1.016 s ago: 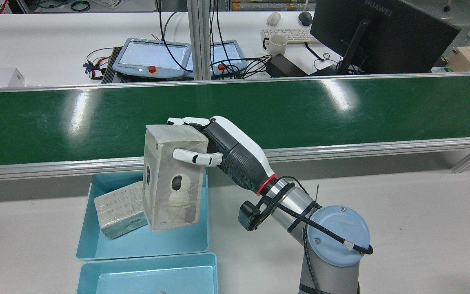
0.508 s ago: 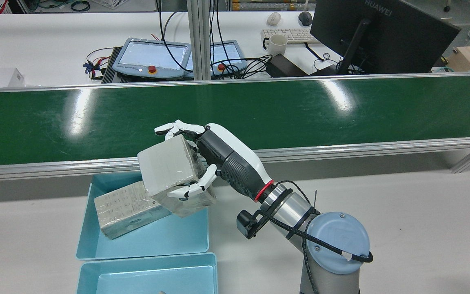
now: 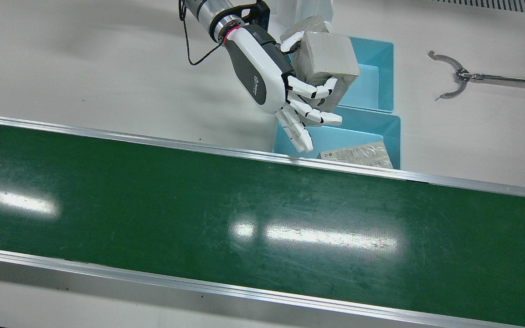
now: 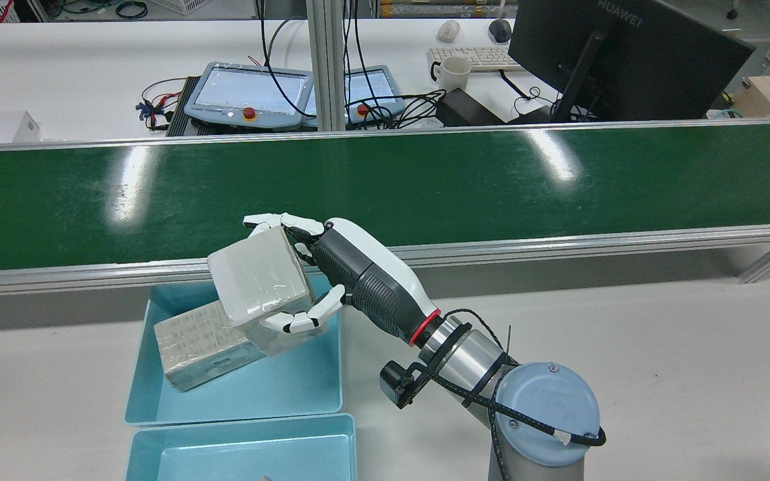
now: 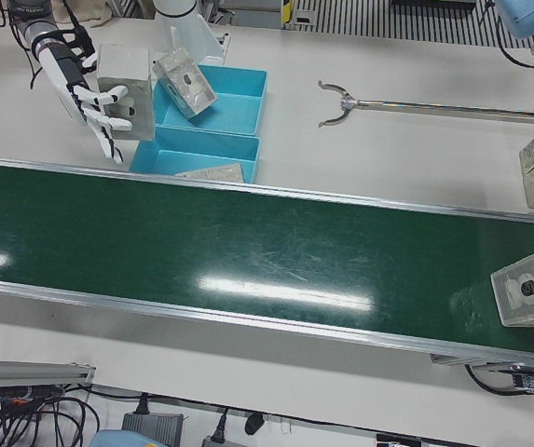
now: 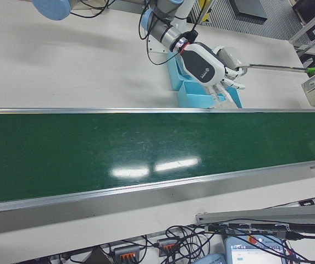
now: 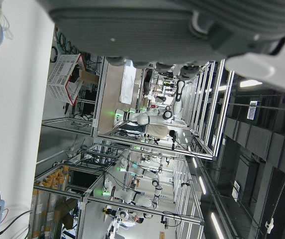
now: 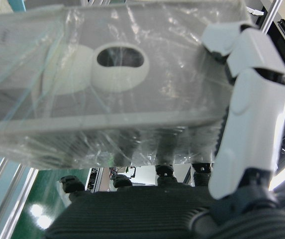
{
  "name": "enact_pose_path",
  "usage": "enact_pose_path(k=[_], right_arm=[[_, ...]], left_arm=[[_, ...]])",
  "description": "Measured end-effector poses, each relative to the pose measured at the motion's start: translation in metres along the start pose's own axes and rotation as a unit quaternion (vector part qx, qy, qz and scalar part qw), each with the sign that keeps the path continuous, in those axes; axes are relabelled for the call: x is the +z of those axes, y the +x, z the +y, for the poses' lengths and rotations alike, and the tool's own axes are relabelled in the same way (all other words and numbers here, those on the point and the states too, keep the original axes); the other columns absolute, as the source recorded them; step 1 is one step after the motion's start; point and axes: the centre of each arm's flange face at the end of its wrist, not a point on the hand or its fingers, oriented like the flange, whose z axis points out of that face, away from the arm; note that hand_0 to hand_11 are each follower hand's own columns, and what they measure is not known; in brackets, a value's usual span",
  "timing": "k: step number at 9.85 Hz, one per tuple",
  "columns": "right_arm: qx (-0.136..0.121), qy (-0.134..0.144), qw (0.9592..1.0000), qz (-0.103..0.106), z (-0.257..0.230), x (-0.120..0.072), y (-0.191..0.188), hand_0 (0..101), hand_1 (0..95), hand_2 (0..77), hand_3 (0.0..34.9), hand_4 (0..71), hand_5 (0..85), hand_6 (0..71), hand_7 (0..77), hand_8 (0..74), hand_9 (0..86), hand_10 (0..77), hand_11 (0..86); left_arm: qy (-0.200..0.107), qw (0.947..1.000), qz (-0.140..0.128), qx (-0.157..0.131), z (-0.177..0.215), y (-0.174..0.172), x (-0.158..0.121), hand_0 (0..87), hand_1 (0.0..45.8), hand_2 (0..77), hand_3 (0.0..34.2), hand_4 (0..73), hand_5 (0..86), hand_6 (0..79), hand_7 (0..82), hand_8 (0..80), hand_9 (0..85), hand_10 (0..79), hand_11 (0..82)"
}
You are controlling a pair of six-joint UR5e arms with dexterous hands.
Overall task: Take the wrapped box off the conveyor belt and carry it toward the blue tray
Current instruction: 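Carry the held box with the right hand over the blue tray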
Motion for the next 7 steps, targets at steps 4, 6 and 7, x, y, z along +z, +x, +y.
enact_pose_path(k=[4, 6, 7], right_arm=[[0.003, -0.004, 1.0, -0.003, 0.0058, -0.0019, -0.004, 47, 27.3, 32.2, 30.0, 19.6, 16.9, 0.0, 15.8, 0.0, 2.2, 0.0, 2.2], [0.003, -0.003, 1.0, -0.003, 0.0061, -0.0027, -0.0051, 48, 19.1, 31.1, 29.4, 19.6, 12.0, 0.0, 16.9, 0.0, 2.2, 0.5, 2.2], [0.003, -0.003, 1.0, -0.003, 0.0059, -0.0029, -0.0052, 48, 19.1, 31.1, 29.4, 19.6, 12.0, 0.0, 16.9, 0.0, 2.2, 0.5, 2.2]], left_arm=[[0.0, 1.0, 0.0, 0.0, 0.0, 0.0, 0.0, 0.0, 0.0, 0.5, 0.0, 0.0, 0.5, 0.0, 0.5, 0.5, 0.0, 0.0, 0.0], [0.0, 1.0, 0.0, 0.0, 0.0, 0.0, 0.0, 0.0, 0.0, 1.1, 0.0, 0.0, 0.5, 0.0, 0.5, 0.5, 0.0, 0.5, 0.0], [0.0, 1.0, 0.0, 0.0, 0.0, 0.0, 0.0, 0.0, 0.0, 0.5, 0.0, 0.0, 0.5, 0.0, 0.5, 0.5, 0.0, 0.0, 0.0]])
